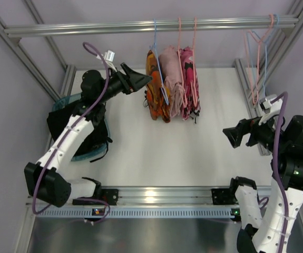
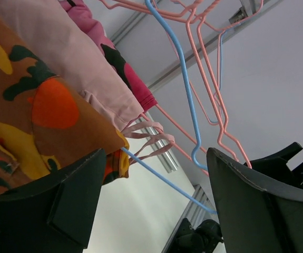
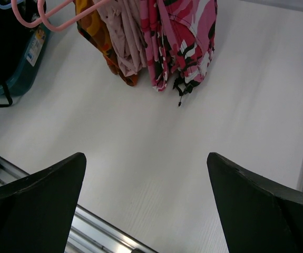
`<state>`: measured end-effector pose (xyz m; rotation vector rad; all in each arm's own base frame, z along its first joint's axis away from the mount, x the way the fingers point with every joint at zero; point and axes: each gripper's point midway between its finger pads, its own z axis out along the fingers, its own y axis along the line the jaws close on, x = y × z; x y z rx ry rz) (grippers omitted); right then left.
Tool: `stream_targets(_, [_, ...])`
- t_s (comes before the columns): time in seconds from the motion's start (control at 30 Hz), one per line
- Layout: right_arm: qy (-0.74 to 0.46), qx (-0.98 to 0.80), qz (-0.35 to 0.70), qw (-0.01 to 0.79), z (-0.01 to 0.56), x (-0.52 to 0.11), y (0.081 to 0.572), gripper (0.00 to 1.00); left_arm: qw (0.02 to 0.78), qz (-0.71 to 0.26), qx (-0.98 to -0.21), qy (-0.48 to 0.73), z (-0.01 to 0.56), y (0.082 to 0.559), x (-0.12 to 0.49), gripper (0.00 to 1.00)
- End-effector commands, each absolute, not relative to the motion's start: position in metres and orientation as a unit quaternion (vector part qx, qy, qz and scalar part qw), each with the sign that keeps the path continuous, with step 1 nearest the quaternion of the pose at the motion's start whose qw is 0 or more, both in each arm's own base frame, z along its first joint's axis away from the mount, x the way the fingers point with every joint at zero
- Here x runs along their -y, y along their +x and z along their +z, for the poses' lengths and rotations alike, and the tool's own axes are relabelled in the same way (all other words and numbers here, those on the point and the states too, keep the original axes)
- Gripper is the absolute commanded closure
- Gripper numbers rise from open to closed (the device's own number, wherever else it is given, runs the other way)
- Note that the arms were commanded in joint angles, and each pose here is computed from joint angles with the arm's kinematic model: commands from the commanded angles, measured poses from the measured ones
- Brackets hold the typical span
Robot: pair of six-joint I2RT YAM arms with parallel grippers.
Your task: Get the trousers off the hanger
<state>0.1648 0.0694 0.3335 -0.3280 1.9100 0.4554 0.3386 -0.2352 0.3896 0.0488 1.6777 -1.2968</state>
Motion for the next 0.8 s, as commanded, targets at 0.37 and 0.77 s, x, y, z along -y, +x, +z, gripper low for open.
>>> stream_targets(0.37, [-0.144,-0.79,0.176,0.57,0.353,-0.067,0.169,0.0,0.481,-0.627,-0.608,0.077,0.44,0.335,0.302,0.32])
stream_targets(0.77, [-0.149,-0.791,0.169,0.568,0.352,-0.066,0.166,0.01,0.469,-0.659,-0.584,0.07,0.458,0.345,0.316,0.76])
